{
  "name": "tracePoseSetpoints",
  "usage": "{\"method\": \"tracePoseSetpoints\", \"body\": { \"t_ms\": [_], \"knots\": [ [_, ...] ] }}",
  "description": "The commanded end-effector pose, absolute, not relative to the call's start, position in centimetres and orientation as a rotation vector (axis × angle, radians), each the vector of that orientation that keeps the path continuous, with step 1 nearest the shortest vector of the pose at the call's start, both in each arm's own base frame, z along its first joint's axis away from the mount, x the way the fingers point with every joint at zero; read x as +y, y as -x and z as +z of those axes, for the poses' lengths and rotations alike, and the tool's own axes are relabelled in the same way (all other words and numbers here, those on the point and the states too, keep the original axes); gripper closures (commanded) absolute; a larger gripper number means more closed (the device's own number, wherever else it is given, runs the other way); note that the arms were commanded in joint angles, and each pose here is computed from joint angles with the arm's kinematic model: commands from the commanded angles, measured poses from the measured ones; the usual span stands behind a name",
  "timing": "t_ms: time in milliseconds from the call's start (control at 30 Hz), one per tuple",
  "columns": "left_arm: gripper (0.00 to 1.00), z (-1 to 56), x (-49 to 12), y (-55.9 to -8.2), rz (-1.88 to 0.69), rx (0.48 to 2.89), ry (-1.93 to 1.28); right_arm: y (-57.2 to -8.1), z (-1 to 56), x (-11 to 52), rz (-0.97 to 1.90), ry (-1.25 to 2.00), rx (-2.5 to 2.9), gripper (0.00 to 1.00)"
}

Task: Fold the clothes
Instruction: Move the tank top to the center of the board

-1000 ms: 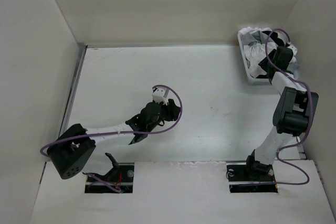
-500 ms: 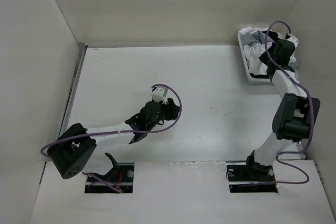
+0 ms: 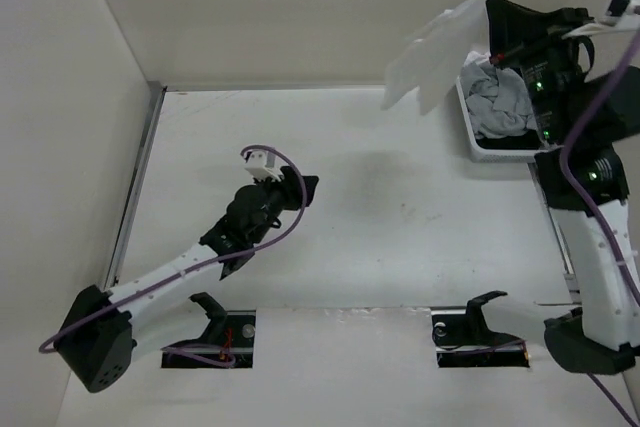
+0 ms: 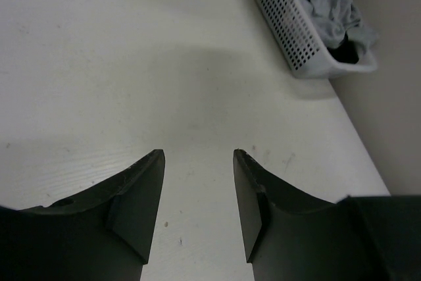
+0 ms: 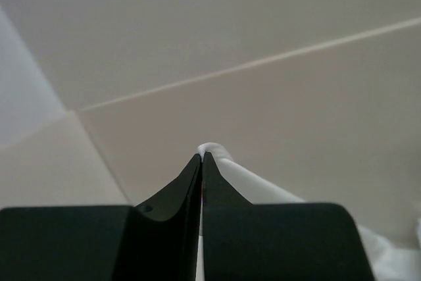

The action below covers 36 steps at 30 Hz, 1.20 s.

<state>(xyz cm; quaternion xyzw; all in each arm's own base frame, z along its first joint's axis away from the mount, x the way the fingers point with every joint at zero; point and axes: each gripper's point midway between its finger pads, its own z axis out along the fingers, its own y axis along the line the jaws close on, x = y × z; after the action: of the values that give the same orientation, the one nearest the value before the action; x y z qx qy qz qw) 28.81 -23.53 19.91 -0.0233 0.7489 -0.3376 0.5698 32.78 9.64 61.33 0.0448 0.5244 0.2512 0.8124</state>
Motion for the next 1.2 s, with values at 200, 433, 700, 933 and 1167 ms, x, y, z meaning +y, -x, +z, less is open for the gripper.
{"method": "tracePoseSetpoints", "body": {
  "t_ms": [200, 433, 700, 933, 1167],
  "knots": [
    [0.56, 26.0, -15.3, -28.1, -0.699, 1.561, 0.350, -24.8, 60.6, 16.2, 0.698, 0.104, 1.151, 0.96],
    [0.56, 24.9, -13.0, -27.9, -0.667, 1.572, 0.422, -29.3, 45.6, 23.7, 0.833, 0.123, 1.430, 0.95],
    [0.56, 18.4, -14.3, -28.8, -0.596, 1.771, 0.381, -38.5, 28.7, 28.7, 0.880, 0.051, 1.745, 0.97],
    [0.58, 14.1, -16.7, -27.9, -0.546, 1.933, 0.252, -51.5, 22.3, 24.4, 0.705, -0.176, 1.886, 0.97],
    [0.58, 11.4, -16.7, -26.7, -0.423, 2.035, 0.203, -54.0, 22.8, 20.9, 0.610, -0.294, 1.881, 0.54]
  ]
}}
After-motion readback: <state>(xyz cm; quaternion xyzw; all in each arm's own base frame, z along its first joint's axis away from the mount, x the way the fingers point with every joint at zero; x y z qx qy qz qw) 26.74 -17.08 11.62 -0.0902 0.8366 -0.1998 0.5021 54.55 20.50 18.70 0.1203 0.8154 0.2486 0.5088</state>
